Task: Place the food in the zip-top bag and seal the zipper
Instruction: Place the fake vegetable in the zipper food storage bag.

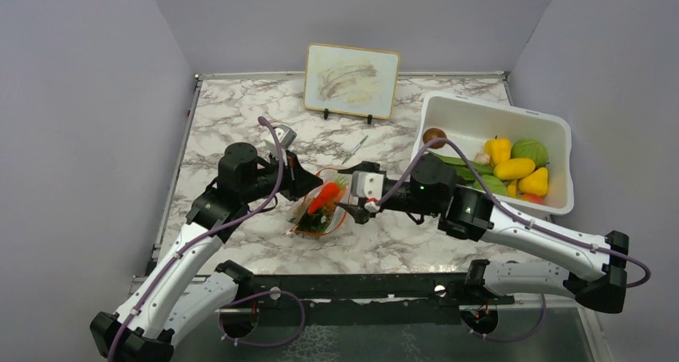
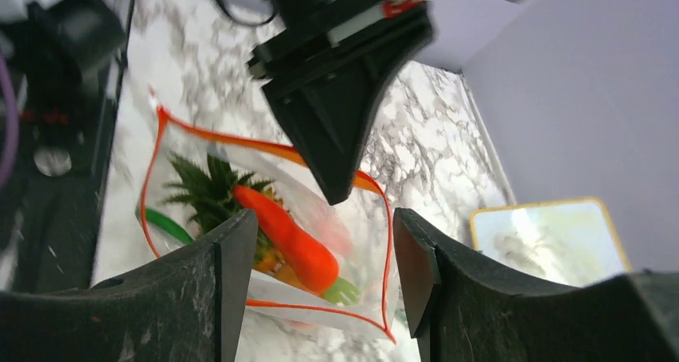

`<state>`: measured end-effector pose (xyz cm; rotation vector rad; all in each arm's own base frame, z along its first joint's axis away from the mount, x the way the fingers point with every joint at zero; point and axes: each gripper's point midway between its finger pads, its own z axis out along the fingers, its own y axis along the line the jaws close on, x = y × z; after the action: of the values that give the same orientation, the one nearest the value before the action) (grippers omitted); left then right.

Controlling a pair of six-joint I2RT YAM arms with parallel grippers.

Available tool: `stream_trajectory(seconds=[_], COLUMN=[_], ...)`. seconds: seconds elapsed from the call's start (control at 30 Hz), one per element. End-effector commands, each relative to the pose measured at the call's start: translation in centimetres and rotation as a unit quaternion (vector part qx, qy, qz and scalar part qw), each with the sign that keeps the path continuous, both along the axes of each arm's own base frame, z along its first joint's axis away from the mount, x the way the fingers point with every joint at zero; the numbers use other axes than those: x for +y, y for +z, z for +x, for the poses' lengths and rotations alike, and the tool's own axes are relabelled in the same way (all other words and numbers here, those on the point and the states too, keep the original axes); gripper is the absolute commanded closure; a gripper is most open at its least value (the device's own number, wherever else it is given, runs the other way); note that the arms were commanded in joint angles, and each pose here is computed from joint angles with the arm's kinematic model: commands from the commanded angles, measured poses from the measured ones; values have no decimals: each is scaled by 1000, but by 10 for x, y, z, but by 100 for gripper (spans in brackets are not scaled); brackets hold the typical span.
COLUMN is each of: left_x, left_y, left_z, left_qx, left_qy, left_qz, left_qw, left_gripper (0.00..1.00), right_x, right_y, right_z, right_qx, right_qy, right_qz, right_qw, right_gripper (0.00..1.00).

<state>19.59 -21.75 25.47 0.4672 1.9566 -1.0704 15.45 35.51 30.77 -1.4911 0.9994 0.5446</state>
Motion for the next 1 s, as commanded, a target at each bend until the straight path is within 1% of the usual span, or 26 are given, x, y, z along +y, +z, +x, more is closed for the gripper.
stream_trajectory(seconds=[0.0, 0.1, 0.23, 0.27, 0.33, 0.37, 0.4, 0.5, 0.63, 0.73, 0.83, 0.93, 0.97], left_x=[2, 2, 8, 10, 14, 17, 19, 26, 32, 34, 30, 26, 25], left_y=[9, 16, 30, 34, 42, 46, 50, 59, 63, 55, 48, 32, 26], left_z=[8, 12, 23, 26, 31, 34, 36, 41, 42, 43, 40, 35, 33], left_qx=[-30, -42, -64, -70, -86, -94, -100, -117, -131, -131, -130, -127, -126], left_qy=[18, 27, 58, 67, 85, 94, 103, 123, 139, 140, 124, 107, 104], left_qz=[-7, -12, -14, -14, -12, -11, -10, -7, -3, 6, 4, -1, 0], left_qw=[999, 999, 996, 995, 993, 991, 990, 985, 982, 981, 984, 986, 987], left_gripper=[100, 100, 100, 100, 100, 100, 100, 100, 100, 100, 100, 100, 100], right_x=[-13, -22, -36, -39, -48, -54, -60, -76, -108, -131, -159, -195, -210], right_y=[49, 58, 70, 71, 74, 73, 72, 64, 52, 41, 29, 4, -5], right_z=[4, 6, 25, 31, 42, 48, 54, 67, 88, 108, 133, 161, 170], right_qx=[150, 183, 206, 208, 211, 212, 219, 214, 205, 230, 244, 246, 245], right_qy=[-91, -116, -193, -214, -258, -283, -309, -374, -465, -492, -523, -588, -615], right_qz=[166, 184, 191, 190, 189, 188, 193, 186, 189, 193, 189, 164, 155], right_qw=[970, 959, 940, 935, 924, 916, 905, 883, 840, 817, 794, 753, 734], right_gripper=[37, 34, 28, 25, 15, 4, 0, 0, 0, 0, 1, 4, 4])
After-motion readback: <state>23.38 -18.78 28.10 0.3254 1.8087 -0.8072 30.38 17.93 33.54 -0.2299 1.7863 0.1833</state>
